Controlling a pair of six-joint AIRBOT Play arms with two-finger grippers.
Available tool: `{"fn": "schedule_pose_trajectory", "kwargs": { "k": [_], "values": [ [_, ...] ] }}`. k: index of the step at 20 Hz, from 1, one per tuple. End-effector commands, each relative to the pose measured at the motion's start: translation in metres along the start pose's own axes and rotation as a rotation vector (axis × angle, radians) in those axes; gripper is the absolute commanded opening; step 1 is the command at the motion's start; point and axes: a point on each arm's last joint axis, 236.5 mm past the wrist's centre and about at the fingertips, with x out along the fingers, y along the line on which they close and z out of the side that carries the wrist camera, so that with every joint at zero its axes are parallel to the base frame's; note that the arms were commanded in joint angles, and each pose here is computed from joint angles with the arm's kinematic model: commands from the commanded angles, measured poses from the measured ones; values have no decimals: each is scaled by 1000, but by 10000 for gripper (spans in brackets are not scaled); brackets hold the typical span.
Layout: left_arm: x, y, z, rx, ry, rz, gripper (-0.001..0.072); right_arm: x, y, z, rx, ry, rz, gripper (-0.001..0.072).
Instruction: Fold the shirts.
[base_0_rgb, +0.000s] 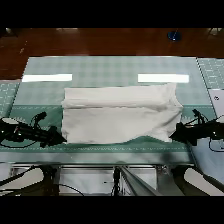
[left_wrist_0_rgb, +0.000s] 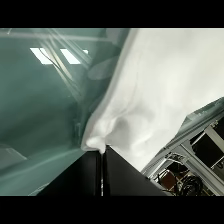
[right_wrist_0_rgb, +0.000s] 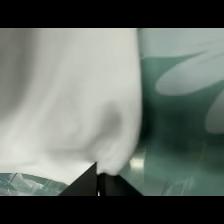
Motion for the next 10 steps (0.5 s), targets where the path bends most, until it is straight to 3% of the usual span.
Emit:
{"fn": "schedule_pose_trajectory", "kwargs": {
  "k": [1,6,10],
  "values": [
    [0,7,12,0,-51,29,33,8,8,9,-8,-42,-27,20],
    [-22,-29,12,105,-20,-67,32,-35,64,18,-144,-150,115,19],
    [-98,-111,62,282,-283,-187,31,-134,120,56,-318,-458,132,19]
  ]
}}
